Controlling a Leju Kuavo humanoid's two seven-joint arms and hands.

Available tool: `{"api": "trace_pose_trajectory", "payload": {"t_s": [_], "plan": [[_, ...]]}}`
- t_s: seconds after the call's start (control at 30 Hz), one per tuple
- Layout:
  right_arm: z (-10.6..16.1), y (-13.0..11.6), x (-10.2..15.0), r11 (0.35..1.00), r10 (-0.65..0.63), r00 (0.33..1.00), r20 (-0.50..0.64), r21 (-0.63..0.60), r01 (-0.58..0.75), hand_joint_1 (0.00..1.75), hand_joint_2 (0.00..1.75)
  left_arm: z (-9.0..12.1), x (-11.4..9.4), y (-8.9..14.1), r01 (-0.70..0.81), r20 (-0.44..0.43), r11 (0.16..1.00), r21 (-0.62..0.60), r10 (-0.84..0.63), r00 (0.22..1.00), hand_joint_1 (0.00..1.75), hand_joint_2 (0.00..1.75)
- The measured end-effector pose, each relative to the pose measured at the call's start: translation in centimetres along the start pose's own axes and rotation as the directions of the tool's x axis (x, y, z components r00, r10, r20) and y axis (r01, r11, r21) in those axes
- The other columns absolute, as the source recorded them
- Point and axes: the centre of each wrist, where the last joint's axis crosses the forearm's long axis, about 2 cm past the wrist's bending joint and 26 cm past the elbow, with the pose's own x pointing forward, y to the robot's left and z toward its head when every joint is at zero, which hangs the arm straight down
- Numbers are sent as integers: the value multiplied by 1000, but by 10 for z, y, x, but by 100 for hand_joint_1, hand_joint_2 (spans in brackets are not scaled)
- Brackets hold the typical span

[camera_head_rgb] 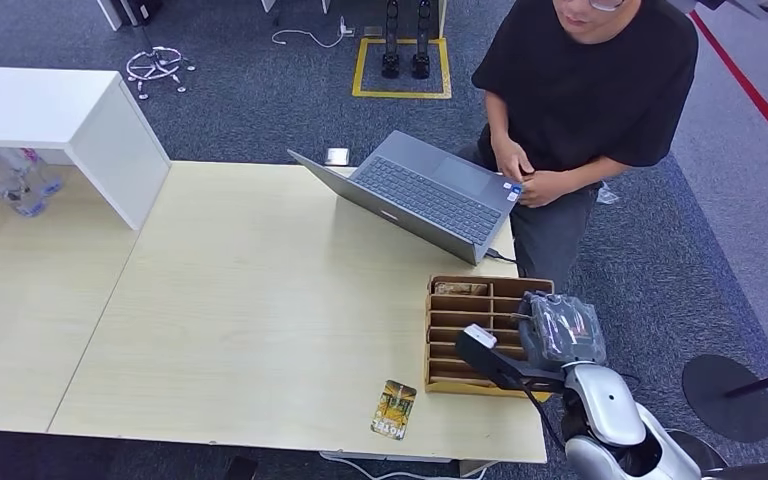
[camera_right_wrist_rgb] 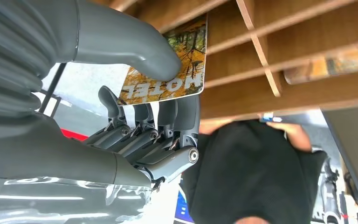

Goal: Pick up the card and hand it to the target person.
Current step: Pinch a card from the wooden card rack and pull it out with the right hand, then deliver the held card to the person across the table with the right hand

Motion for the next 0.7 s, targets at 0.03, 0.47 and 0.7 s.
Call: {"api": "trace_pose_trajectory", "payload": {"t_s": [0.03, 0.47, 0.7], "plan": [[0, -3, 1, 1000, -4, 1000, 5, -4, 4, 134, 175, 0, 0, 0, 0, 0, 1000, 0, 0, 1000, 0, 0], [2, -26, 8, 999, -15, 999, 48, -41, 17, 147, 175, 0, 0, 0, -4, -6, 1000, 1, 4, 1000, 0, 0], [0, -53, 7, 983, 18, 999, 50, -182, -9, 151, 175, 0, 0, 0, -5, -9, 1000, 2, 5, 1000, 0, 0]]}}
